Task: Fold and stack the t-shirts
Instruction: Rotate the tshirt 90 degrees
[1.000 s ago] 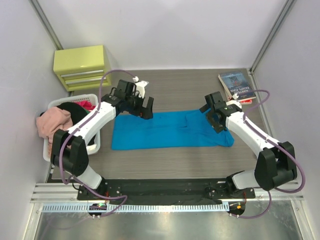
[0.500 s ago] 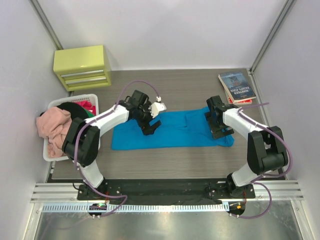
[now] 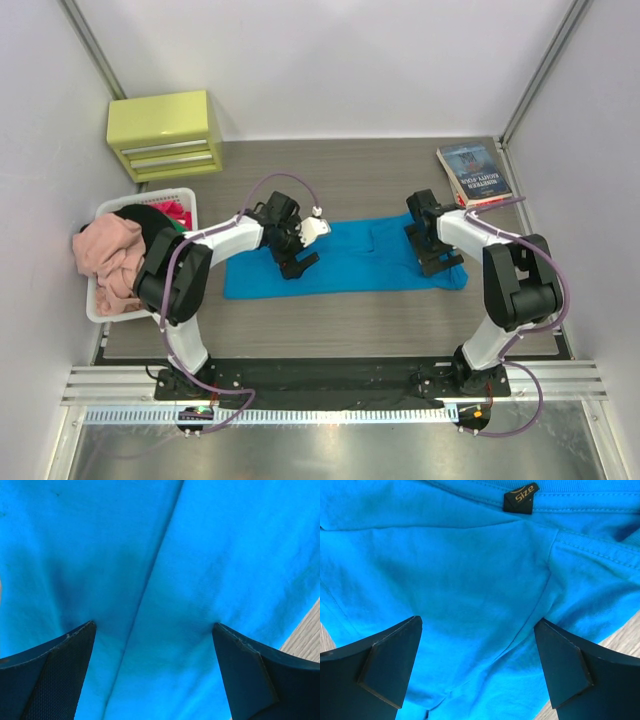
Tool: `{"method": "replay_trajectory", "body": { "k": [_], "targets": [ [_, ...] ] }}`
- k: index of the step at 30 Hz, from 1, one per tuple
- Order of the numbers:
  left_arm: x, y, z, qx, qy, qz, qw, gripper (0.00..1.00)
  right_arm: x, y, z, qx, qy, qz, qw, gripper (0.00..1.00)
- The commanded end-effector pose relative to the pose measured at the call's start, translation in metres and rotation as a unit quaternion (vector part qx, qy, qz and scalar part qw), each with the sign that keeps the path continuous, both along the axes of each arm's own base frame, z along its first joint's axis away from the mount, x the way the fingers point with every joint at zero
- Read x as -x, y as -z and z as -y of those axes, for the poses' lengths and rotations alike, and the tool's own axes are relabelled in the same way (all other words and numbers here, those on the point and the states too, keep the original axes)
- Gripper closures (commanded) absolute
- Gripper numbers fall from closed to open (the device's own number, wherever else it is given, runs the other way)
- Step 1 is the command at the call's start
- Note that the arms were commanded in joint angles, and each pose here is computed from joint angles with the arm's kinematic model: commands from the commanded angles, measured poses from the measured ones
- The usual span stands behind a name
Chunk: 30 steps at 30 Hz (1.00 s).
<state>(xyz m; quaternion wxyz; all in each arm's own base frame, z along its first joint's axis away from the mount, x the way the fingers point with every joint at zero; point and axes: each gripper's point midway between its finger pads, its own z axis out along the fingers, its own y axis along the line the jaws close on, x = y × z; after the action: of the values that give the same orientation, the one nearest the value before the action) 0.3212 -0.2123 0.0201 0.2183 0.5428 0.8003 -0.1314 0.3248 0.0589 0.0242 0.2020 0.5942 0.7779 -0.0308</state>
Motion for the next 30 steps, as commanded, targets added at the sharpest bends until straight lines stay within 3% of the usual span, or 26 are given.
{"method": "replay_trajectory", "body": {
  "k": [1, 4, 8, 12, 14, 16, 18, 19, 23, 26, 30],
  "targets": [
    [-0.003, 0.009, 0.000, -0.021, -0.025, -0.001, 0.999, 0.00, -0.015, 0.022, 0.002, 0.020, -0.011, 0.000, 1.000, 0.00],
    [0.006, 0.017, -0.004, -0.036, -0.059, -0.028, 0.997, 0.00, -0.021, 0.027, 0.002, 0.029, -0.029, -0.010, 0.999, 0.00],
    [0.020, 0.035, -0.022, -0.125, -0.155, -0.052, 0.979, 0.00, -0.035, 0.030, 0.002, 0.047, -0.062, -0.017, 0.997, 0.00],
    [0.064, 0.043, -0.008, -0.128, -0.247, -0.127, 0.952, 0.00, -0.054, 0.044, -0.006, 0.048, -0.098, -0.037, 0.993, 0.00],
    [0.077, 0.037, -0.008, -0.158, -0.241, -0.113, 0.951, 0.00, -0.075, 0.040, -0.013, 0.045, -0.112, -0.030, 0.992, 0.00],
    [0.090, 0.025, 0.003, -0.151, -0.263, -0.113, 0.946, 0.00, -0.095, 0.046, -0.018, 0.045, -0.134, -0.031, 0.989, 0.00],
    [0.103, 0.018, 0.009, -0.143, -0.306, -0.145, 0.930, 0.00, -0.107, 0.051, -0.030, 0.033, -0.157, -0.034, 0.987, 0.00],
    [0.108, 0.016, 0.015, -0.128, -0.355, -0.159, 0.912, 0.00, -0.123, 0.056, -0.036, 0.028, -0.164, -0.028, 0.986, 0.00],
    [0.130, 0.014, 0.044, -0.076, -0.403, -0.153, 0.899, 0.00, -0.162, 0.057, -0.061, 0.014, -0.194, -0.004, 0.981, 0.00],
    [0.134, 0.019, 0.056, -0.056, -0.475, -0.168, 0.862, 0.00, -0.194, 0.062, -0.089, 0.011, -0.245, 0.019, 0.969, 0.00],
    [0.127, 0.024, 0.075, -0.054, -0.482, -0.146, 0.862, 0.00, -0.240, 0.057, -0.136, -0.014, -0.313, 0.069, 0.947, 0.00]
  ]
}}
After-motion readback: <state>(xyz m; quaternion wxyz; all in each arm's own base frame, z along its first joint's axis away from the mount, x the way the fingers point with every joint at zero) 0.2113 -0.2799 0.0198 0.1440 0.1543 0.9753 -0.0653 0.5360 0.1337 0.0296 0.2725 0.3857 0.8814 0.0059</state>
